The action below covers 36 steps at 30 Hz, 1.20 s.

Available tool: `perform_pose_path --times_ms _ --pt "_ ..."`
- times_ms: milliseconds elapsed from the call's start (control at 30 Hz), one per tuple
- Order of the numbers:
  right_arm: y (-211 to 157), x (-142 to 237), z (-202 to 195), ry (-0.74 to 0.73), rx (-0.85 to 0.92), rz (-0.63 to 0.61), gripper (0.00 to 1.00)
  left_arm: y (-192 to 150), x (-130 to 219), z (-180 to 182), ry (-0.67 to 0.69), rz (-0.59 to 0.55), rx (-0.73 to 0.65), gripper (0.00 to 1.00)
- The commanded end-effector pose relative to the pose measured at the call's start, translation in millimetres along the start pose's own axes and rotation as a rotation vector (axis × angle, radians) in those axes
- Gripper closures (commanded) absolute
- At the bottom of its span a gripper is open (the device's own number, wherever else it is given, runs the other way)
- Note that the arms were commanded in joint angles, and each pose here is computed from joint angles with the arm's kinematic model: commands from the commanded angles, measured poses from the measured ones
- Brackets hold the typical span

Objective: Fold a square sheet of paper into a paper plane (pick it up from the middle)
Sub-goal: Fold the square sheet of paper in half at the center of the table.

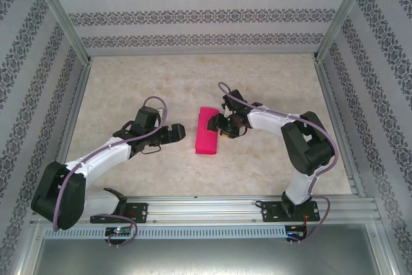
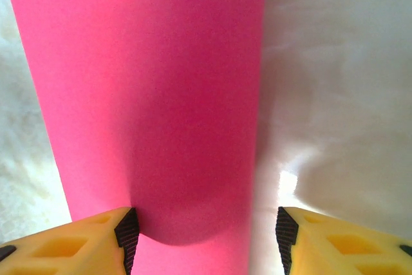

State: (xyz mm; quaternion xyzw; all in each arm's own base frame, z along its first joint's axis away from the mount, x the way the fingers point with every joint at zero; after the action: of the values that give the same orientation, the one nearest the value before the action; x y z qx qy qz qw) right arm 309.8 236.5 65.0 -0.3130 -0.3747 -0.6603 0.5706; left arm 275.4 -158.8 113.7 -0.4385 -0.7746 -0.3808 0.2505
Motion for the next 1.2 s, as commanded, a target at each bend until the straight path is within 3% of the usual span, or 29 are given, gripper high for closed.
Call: perform_pose_path --times_ms 0,533,1167 --pt "0.0 -1.4 -10.7 -0.093 0.010 0.019 0.39 13.0 0.0 -16.9 -0.076 -0.012 -0.019 0.09" --pt "-3.8 -17.8 -9.9 -0.171 0.042 0.086 0.30 12.7 -2.6 -13.6 -0.058 -0.010 -0.014 0.09" --pt "-12.9 -29.1 -27.4 -0.336 0.054 0.186 0.28 13.1 -4.1 -13.2 -0.056 -0.007 -0.011 0.09"
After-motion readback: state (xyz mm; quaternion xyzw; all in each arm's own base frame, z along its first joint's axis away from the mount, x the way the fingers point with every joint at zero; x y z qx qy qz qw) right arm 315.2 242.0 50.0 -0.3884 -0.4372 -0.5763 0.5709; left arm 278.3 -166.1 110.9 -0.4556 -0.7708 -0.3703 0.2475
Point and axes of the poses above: each hand's point on the last joint's axis, 136 mm out from that joint toward the fingers, its own x axis back along the fingers, its own z axis along the line the jaws close on, y = z × x, the point moved 3 cm from there along x, back along the fingers, and after that the axes turned 7 degrees about x, right-handed, at the moved point
